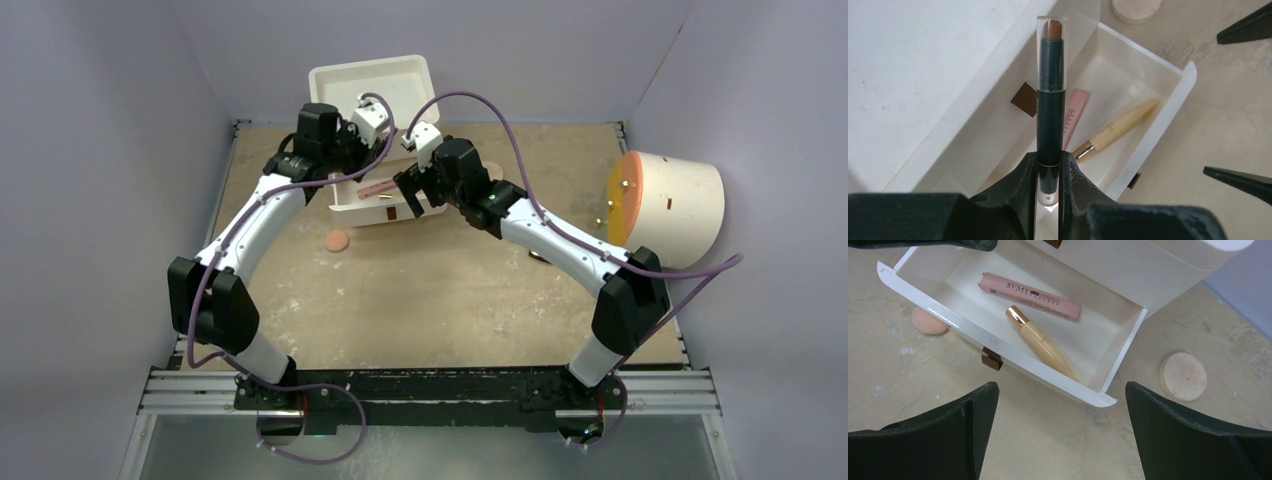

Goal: Organize the makeup

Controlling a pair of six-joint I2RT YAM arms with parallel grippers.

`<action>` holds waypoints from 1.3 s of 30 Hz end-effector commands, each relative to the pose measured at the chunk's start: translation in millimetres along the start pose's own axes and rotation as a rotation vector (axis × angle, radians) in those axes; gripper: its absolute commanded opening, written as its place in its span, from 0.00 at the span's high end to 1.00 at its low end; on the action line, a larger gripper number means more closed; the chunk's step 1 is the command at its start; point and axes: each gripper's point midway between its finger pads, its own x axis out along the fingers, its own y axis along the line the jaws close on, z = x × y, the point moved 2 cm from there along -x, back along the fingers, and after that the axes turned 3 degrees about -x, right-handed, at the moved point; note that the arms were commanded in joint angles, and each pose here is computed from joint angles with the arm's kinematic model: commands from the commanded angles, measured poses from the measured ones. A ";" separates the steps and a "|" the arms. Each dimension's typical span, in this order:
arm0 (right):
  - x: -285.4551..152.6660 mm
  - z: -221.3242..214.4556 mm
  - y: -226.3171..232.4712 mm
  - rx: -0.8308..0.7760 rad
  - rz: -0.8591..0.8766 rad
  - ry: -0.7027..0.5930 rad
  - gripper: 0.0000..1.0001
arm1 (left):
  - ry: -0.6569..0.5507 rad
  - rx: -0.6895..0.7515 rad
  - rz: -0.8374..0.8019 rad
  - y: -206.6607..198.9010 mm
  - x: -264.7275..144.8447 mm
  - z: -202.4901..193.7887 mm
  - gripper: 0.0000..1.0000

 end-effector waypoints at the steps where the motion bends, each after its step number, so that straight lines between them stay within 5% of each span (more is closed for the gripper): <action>1: -19.0 20.6 -7.6 0.018 -0.023 -0.070 0.01 | -0.063 0.198 0.020 3.8 -1.5 10.0 1.00; 9: -21.7 20.0 -9.2 0.017 -0.032 -0.074 0.01 | 0.127 0.256 0.084 15.2 17.7 -32.0 1.00; 19: -22.9 21.5 -11.0 0.017 -0.039 -0.082 0.01 | 0.189 0.192 0.044 12.8 36.7 -44.0 0.78; 30: -21.0 19.5 -10.1 0.019 -0.037 -0.079 0.01 | 0.091 0.092 0.091 19.6 25.6 10.5 0.21; 36: -18.6 19.3 -8.9 0.026 -0.032 -0.077 0.01 | -0.227 -0.040 0.349 62.0 -30.7 99.9 0.10; 39: -18.7 20.4 -7.9 0.030 -0.027 -0.081 0.01 | -0.259 -0.192 0.483 114.3 -52.6 114.5 0.08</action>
